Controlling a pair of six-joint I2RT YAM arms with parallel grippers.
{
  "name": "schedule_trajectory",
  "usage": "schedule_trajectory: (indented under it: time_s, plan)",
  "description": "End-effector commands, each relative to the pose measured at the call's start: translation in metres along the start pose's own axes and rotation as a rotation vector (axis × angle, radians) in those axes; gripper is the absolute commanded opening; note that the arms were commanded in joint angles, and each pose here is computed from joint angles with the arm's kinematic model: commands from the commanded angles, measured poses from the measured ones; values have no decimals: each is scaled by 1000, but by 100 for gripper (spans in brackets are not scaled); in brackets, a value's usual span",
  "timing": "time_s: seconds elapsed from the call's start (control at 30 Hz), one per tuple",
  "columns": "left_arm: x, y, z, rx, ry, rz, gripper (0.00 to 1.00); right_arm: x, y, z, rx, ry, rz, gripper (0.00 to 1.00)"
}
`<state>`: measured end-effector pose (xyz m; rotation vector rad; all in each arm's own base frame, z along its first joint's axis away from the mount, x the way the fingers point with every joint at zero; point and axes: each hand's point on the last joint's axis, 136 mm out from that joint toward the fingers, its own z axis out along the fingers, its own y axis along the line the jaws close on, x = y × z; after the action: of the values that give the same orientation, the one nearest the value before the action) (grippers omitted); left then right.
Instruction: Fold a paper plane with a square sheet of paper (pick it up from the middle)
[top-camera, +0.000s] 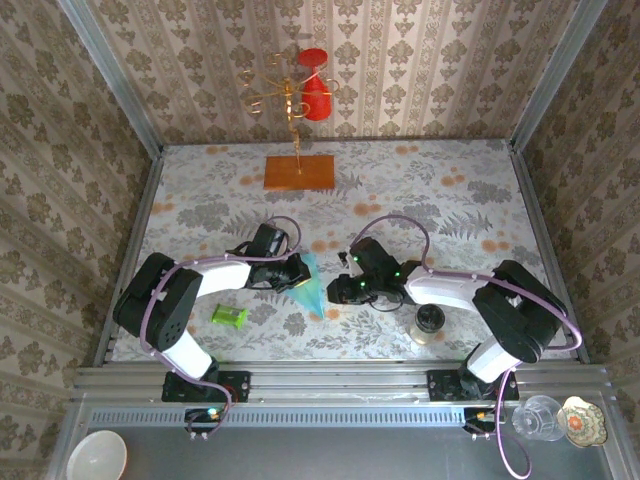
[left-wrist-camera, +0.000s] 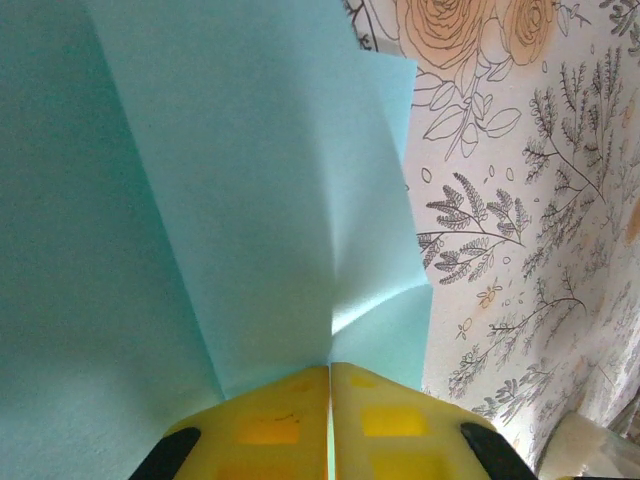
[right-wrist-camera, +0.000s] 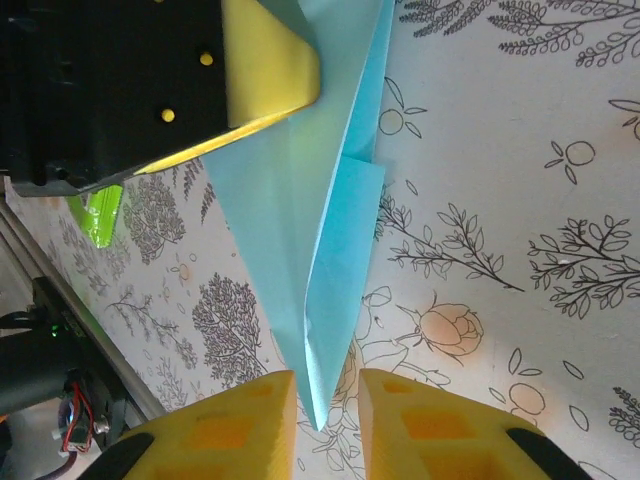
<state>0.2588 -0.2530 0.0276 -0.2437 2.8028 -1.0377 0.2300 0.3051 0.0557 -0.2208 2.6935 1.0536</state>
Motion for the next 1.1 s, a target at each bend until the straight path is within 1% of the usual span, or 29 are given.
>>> schedule_trajectory:
  time_s: [0.0, 0.17, 0.37, 0.6, 1.07]
  plan:
    - [1, 3, -5, -11, -4, -17, 11, 2, 8, 3, -26, 22, -27, 23]
    - [2, 5, -4, -14, -2, -20, 11, 1, 31, 15, -94, 51, -63, 19]
    - [4, 8, -4, -21, -1, -25, 11, 4, 43, 29, -131, 85, -71, 18]
    - [5, 12, -3, -30, -1, -28, 11, 7, 36, 45, -116, 115, -51, 17]
    - [8, 20, 0, -43, 3, -37, 10, 16, 21, 55, -78, 155, -26, 17]
